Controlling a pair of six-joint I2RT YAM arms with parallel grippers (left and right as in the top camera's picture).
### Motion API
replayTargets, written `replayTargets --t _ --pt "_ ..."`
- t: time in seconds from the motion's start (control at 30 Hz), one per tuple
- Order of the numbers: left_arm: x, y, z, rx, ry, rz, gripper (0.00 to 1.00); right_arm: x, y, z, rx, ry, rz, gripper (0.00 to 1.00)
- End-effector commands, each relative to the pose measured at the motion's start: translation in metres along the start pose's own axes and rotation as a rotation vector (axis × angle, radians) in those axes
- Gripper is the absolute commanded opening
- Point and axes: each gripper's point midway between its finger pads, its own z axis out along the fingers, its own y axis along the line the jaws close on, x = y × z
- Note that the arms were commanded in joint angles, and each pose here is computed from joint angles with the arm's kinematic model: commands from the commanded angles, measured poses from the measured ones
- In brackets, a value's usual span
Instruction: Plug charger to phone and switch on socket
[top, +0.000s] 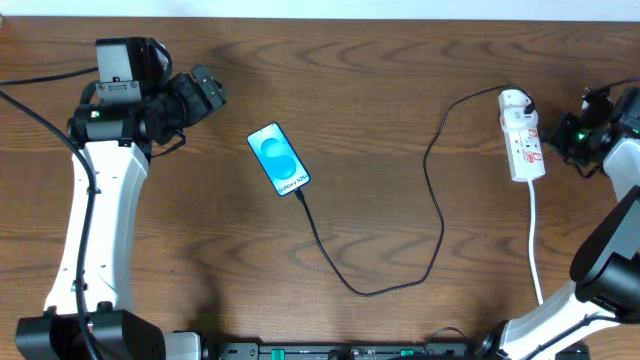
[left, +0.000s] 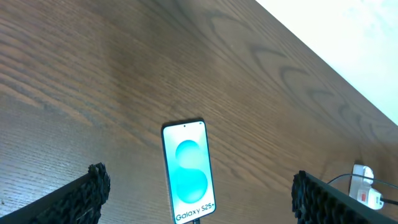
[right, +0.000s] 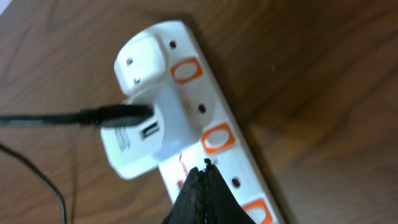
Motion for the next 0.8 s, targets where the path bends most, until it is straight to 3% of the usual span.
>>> replayTargets --t 0.0,0.77 --pt "0.002 0.004 0.003 -0.014 0.006 0.007 0.95 -0.005 -0.007 0.007 0.005 -0.012 0.025 0.01" --pt "0.002 0.004 0.003 -0.014 0.007 0.007 0.95 -0.003 -0.018 0.032 -0.002 -0.018 0.020 0.01"
